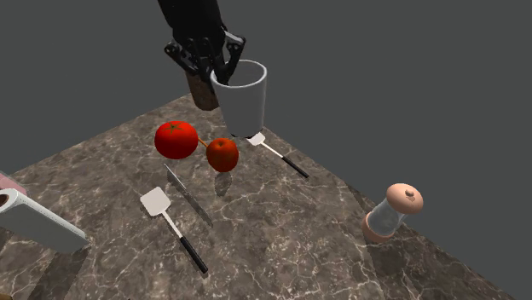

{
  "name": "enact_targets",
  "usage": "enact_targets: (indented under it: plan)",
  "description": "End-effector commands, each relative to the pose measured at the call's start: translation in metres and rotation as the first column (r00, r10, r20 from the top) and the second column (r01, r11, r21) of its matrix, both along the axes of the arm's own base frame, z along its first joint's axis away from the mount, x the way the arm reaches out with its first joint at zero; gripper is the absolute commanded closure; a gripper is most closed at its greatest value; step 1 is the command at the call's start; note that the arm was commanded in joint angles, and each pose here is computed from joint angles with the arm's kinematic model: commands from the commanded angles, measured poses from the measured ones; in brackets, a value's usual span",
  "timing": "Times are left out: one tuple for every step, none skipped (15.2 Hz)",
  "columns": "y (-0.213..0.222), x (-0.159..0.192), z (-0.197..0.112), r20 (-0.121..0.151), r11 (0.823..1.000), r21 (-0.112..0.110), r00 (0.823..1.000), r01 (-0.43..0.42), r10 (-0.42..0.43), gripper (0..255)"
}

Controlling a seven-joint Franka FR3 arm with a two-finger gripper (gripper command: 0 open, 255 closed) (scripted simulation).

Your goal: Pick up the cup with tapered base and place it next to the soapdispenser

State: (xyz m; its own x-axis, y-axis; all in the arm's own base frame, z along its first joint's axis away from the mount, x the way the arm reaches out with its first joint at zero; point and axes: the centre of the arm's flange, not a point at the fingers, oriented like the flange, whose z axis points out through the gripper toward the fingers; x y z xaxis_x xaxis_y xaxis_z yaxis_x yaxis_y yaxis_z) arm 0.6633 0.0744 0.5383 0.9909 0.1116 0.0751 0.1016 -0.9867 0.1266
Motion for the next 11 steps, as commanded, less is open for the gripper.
enact_targets:
  plan:
    - [0.02, -0.011, 0.0, 0.0, 1.0, 0.0, 1.0, 0.0, 0.0, 255]
    - [0.032, -0.017, 0.0, 0.0, 1.0, 0.0, 1.0, 0.0, 0.0, 255]
    - [0.044, -0.023, 0.0, 0.0, 1.0, 0.0, 1.0, 0.0, 0.0, 255]
    - [0.056, -0.029, 0.0, 0.0, 1.0, 0.0, 1.0, 0.0, 0.0, 255]
    - [0.067, -0.035, 0.0, 0.0, 1.0, 0.0, 1.0, 0.0, 0.0, 255]
    - [0.079, -0.041, 0.0, 0.0, 1.0, 0.0, 1.0, 0.0, 0.0, 255]
    - [0.091, -0.047, 0.001, 0.0, 1.0, 0.0, 1.0, 0.0, 0.0, 255]
    - [0.103, -0.053, 0.001, 0.0, 1.0, 0.0, 1.0, 0.0, 0.0, 255]
    - [0.115, -0.058, 0.001, 0.0, 1.0, 0.0, 1.0, 0.0, 0.0, 255]
    - [0.126, -0.064, 0.001, 0.0, 1.0, 0.0, 1.0, 0.0, 0.0, 255]
    - [0.138, -0.07, 0.001, 0.0, 1.0, 0.0, 1.0, 0.0, 0.0, 255]
